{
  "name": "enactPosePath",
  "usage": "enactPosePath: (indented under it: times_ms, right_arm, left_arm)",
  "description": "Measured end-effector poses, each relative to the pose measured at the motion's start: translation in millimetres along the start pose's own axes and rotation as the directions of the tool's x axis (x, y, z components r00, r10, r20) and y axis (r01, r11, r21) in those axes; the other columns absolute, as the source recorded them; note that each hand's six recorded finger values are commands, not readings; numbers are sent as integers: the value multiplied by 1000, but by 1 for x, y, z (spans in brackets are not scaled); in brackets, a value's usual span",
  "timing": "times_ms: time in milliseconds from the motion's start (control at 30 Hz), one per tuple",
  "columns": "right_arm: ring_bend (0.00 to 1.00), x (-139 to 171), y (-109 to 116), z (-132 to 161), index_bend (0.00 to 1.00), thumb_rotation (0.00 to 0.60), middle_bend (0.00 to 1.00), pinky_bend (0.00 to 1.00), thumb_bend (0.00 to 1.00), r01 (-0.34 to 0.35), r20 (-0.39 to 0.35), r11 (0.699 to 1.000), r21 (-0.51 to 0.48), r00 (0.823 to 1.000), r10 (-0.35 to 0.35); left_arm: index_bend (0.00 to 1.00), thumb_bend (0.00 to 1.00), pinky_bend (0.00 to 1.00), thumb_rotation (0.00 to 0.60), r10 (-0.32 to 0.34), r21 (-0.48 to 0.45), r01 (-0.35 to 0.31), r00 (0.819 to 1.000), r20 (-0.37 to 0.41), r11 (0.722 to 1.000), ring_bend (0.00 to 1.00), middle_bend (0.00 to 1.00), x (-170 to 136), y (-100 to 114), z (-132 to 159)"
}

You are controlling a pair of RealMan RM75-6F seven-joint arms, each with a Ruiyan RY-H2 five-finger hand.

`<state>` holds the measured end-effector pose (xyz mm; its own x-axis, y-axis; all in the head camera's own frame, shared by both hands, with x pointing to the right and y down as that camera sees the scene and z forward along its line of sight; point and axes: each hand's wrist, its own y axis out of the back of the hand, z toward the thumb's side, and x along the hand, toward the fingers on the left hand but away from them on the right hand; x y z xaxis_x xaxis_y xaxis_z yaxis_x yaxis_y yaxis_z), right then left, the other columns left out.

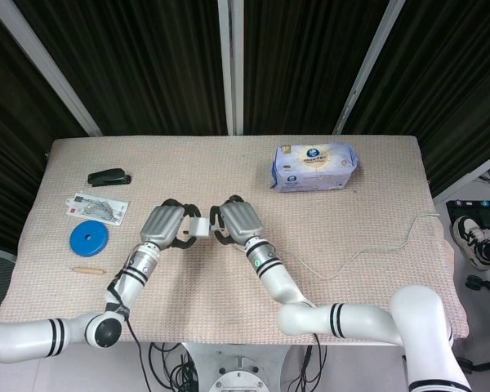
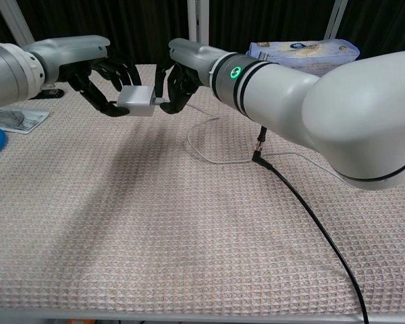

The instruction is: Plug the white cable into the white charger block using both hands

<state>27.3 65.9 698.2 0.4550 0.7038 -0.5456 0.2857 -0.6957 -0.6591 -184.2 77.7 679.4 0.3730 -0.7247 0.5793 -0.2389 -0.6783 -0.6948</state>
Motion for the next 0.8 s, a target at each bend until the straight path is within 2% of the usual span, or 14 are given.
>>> enactPosePath:
  times_ms: [233, 433, 500, 700, 800]
  right_arm:
    - [312, -1, -2, 2, 618, 600, 569, 165, 373, 2, -2, 1000, -4, 1000, -2]
    - [308, 0, -1, -1, 482, 600, 525, 166, 323, -1, -1, 1000, -6, 1000, 1]
    - [308, 1, 0, -2, 453, 600, 519, 166, 294, 0, -1, 1000, -6, 1000, 0]
    - [299, 3, 2, -5, 307, 600, 467, 166, 106, 1, 0, 1000, -5, 1000, -1]
    - [249, 5, 5, -8, 198, 600, 386, 163, 57, 3, 1, 1000, -5, 1000, -3]
  left_arm:
    - [582, 469, 174, 600, -5, -4, 5, 1000, -5, 1000, 274, 536, 0, -1, -1]
    - [582, 469, 174, 600, -4, -12, 4, 1000, -14, 1000, 275, 536, 0, 0, -4]
    - [582, 469, 174, 600, -4, -11, 4, 1000, -16, 1000, 275, 536, 0, 0, -6]
    - [582, 469, 174, 600, -2, -1, 2, 1000, -25, 1000, 275, 535, -1, 0, -11]
    - [582, 469, 174, 600, -1, 0, 1, 999, -33, 1000, 275, 531, -1, 0, -15]
